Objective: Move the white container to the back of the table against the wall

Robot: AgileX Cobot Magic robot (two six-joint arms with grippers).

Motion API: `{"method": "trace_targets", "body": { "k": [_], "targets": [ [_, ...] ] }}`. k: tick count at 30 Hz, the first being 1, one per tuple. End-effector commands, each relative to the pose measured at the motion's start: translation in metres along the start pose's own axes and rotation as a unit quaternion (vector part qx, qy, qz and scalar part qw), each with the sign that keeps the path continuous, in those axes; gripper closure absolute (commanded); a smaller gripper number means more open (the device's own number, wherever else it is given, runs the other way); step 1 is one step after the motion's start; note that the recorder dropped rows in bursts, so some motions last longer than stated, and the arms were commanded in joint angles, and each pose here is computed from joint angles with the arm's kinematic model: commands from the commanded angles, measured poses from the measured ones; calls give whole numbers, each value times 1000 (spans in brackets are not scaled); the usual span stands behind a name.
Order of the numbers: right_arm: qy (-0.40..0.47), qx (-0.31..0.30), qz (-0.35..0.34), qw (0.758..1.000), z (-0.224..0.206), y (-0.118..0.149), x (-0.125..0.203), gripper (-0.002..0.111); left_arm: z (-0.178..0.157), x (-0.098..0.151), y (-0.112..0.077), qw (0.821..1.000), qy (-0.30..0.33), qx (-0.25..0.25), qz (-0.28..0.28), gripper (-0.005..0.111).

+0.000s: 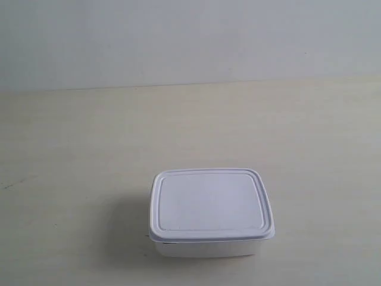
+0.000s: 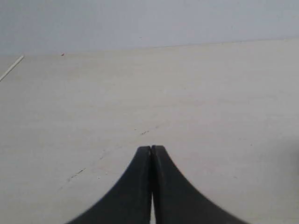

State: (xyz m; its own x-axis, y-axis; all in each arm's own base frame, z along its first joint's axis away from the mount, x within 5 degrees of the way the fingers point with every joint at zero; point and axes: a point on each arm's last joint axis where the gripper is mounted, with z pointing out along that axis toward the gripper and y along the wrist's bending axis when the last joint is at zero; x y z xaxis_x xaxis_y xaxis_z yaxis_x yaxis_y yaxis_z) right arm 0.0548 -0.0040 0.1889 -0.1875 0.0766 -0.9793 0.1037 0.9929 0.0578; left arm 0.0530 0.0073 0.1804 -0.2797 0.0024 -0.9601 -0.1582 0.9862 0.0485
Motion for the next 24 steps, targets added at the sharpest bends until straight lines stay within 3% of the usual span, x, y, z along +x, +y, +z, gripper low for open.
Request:
{"method": "trace_targets", "body": {
  "k": [1, 5, 7, 11, 15, 18, 20, 24],
  "targets": [
    [-13, 3, -2, 1000, 0, 0, -1, 108, 0, -1, 1, 999, -7, -3, 34, 107],
    [-69, -5, 68, 995, -1, 0, -11, 108, 0, -1, 1, 999, -6, -4, 44, 107],
    [-100, -17, 157, 982, -2, 0, -17, 108, 0, -1, 1, 999, -6, -4, 44, 107],
    [-132, -39, 331, 934, -3, -1, -24, 108, 0, -1, 1, 999, -8, -4, 49, 107],
    [-164, -44, 416, 893, -5, -5, -29, 108, -1, -7, 2, 997, -37, -12, 73, 107],
    [-202, -46, 494, 844, -8, -11, -34, 108, -2, -17, 3, 995, -94, -17, 33, 107],
    [-213, -48, 518, 827, -9, -13, -35, 108, -3, -20, 2, 993, -111, -6, -26, 107],
    [-234, -52, 498, 833, -12, -13, -43, 108, -3, -21, -1, 986, -116, 18, -118, 107]
  ]
}}
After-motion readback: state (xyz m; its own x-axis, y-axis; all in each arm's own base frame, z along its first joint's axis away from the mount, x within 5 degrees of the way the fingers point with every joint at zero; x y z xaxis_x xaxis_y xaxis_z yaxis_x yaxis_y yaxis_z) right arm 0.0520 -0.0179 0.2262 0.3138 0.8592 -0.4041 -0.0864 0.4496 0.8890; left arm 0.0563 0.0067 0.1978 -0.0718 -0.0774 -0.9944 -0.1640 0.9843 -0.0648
